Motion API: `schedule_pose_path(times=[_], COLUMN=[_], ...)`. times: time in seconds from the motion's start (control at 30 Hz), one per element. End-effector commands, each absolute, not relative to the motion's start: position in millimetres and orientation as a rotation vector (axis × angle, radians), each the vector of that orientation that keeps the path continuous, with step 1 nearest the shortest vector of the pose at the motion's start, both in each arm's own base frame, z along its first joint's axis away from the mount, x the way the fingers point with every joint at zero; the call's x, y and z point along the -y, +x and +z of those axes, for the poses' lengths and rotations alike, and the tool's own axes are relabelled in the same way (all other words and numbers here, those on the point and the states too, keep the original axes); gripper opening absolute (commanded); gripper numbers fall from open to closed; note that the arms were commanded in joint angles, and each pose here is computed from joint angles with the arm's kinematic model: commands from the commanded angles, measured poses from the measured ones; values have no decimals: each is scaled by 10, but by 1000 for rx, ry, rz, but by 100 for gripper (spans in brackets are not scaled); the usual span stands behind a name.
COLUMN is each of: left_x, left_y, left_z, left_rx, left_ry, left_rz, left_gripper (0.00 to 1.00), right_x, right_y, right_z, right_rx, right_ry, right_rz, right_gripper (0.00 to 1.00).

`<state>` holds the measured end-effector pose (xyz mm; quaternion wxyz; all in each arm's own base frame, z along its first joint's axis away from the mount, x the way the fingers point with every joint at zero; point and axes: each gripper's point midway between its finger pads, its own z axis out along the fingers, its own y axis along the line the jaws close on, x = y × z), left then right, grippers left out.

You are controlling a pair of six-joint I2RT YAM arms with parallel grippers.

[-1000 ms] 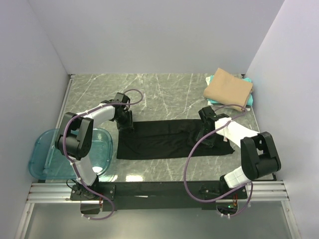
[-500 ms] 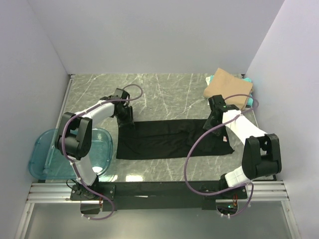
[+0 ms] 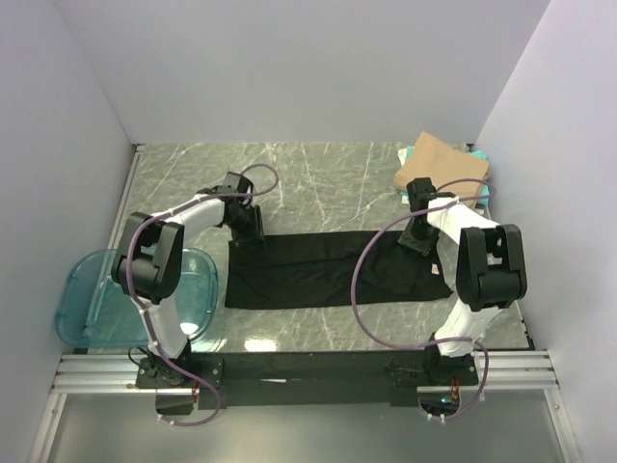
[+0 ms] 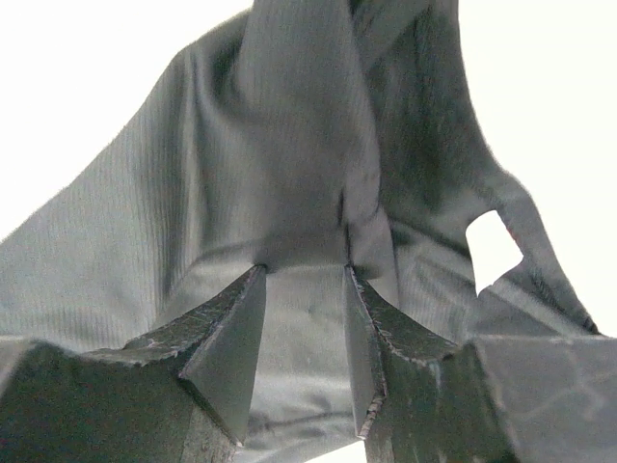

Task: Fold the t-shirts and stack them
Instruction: Fold the tshirt

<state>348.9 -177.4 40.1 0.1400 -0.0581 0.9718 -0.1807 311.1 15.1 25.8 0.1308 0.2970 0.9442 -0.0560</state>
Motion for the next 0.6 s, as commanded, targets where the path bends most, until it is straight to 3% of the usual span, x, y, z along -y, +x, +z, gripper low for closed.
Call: schedule_pose_path(times=[0.0, 0.57], left_x=[1815, 1479], left_y=[3396, 2884], left_z=[303, -20], left_rx=[-2828, -2912], left_ry=[-187, -261], left_rz=[-560, -381], left_gripper=[40, 39], right_x=[-7, 335], right_y=[3393, 3437], right_z=[352, 152], right_rx=[-2662, -2689], right_ry=[869, 843], right_rz=[-197, -358], right_gripper=[45, 45])
